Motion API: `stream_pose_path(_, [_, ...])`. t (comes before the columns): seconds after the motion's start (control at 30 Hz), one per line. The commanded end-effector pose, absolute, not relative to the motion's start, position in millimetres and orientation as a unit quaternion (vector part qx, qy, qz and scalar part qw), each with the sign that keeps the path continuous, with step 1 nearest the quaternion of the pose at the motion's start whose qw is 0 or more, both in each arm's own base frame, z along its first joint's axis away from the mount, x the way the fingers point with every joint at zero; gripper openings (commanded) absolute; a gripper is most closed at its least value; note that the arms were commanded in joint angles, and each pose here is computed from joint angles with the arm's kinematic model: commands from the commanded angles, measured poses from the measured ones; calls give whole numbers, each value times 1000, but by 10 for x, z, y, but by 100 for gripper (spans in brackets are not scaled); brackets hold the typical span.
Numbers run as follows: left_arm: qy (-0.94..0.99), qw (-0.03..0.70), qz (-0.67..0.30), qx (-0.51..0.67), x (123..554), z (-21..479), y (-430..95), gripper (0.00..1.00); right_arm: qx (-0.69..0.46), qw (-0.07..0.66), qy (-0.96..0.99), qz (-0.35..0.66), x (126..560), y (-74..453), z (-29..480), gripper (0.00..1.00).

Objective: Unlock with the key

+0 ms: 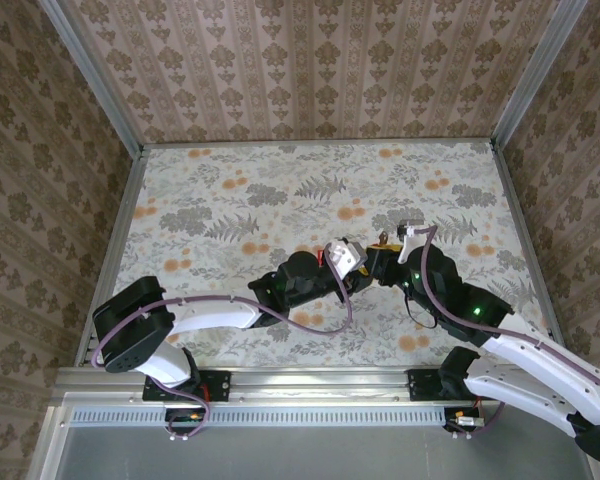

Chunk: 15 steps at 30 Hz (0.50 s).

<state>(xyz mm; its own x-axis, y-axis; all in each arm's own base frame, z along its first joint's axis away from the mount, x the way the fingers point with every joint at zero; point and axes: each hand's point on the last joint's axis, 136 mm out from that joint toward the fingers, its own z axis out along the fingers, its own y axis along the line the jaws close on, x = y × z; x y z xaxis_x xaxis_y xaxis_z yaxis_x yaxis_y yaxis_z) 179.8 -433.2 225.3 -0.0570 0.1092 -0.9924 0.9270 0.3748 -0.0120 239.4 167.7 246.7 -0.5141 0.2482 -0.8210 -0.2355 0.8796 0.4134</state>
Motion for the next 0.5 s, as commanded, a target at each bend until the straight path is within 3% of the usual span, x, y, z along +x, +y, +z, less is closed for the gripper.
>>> stream_pose_path(0.0, [598,568,-392,407,1795,2489,-4416,17,6,509,827,237,2404,1588,2638,42])
stream_pose_path(0.47, [618,550,-383,412,1846,2257,-4441,17,-2,537,814,223,2422,1483,2980,53])
